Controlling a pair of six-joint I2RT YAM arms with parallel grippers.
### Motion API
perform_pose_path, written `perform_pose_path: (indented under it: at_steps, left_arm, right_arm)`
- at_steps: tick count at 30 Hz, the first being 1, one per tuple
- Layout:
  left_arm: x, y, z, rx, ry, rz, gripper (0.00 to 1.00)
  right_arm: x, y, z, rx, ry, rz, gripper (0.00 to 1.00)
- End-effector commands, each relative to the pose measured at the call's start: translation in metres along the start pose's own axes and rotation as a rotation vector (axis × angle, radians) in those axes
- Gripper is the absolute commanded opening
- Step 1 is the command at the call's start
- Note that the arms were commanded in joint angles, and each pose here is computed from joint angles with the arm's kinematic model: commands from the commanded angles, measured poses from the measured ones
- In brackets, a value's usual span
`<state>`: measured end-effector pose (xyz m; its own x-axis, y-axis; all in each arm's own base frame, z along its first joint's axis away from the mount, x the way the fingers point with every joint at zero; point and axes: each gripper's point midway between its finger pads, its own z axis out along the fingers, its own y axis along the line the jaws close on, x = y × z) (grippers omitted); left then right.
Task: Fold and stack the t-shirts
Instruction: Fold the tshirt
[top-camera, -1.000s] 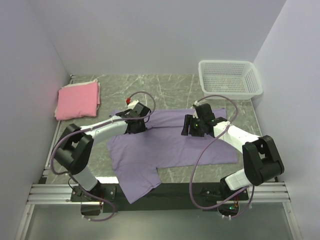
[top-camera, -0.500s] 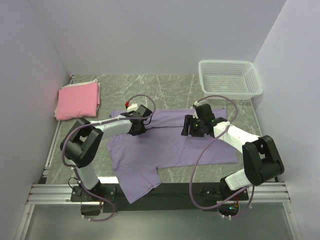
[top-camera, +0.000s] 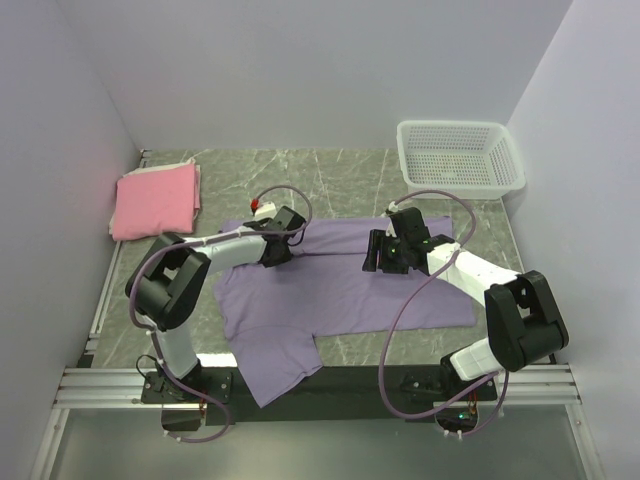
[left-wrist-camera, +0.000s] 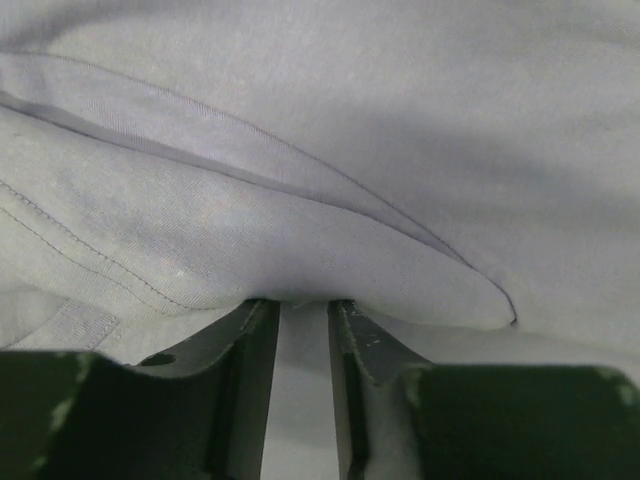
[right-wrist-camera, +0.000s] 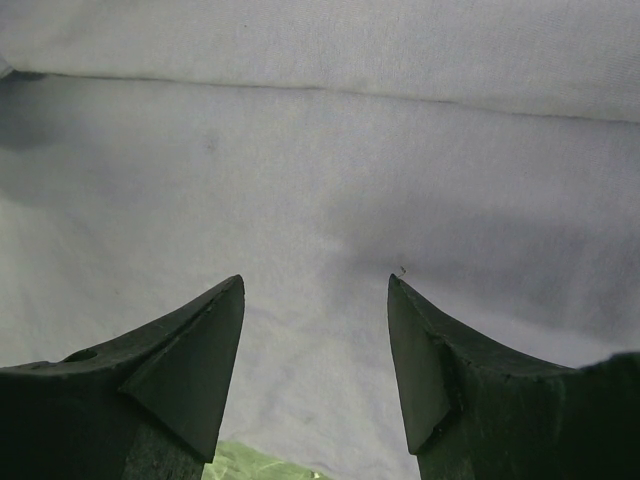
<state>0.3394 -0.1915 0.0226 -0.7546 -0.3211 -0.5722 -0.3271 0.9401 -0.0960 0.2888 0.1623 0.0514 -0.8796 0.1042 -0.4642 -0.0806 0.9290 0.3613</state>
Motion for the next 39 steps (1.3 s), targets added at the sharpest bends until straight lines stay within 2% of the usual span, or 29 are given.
perform_pose_path:
  at_steps: [1, 10, 16, 24, 31, 39]
  left_arm:
    - [-0.018, -0.005, 0.0, -0.007, -0.047, 0.005, 0.31]
    - [-0.016, -0.003, 0.005, -0.021, -0.039, 0.019, 0.17]
    - [-0.017, -0.003, -0.002, -0.02, -0.026, 0.021, 0.01]
    - [-0.015, -0.004, -0.035, 0.007, 0.046, -0.013, 0.01]
    - [0.011, -0.014, -0.054, 0.08, 0.146, -0.011, 0.04]
    - [0.023, -0.025, -0.073, 0.136, 0.183, -0.032, 0.06]
  right_arm:
    - [-0.01, 0.002, -0.003, -0.018, -0.039, -0.006, 0.66]
    - [-0.007, 0.001, -0.001, -0.018, -0.03, -0.006, 0.66]
    - [-0.007, 0.002, -0.002, -0.019, -0.028, -0.007, 0.66]
    - [-0.011, 0.005, -0.007, -0.026, -0.042, -0.011, 0.66]
    - [-0.012, 0.007, -0.011, -0.034, -0.046, -0.014, 0.65]
    - [-0.013, 0.008, -0.013, -0.038, -0.051, -0.017, 0.65]
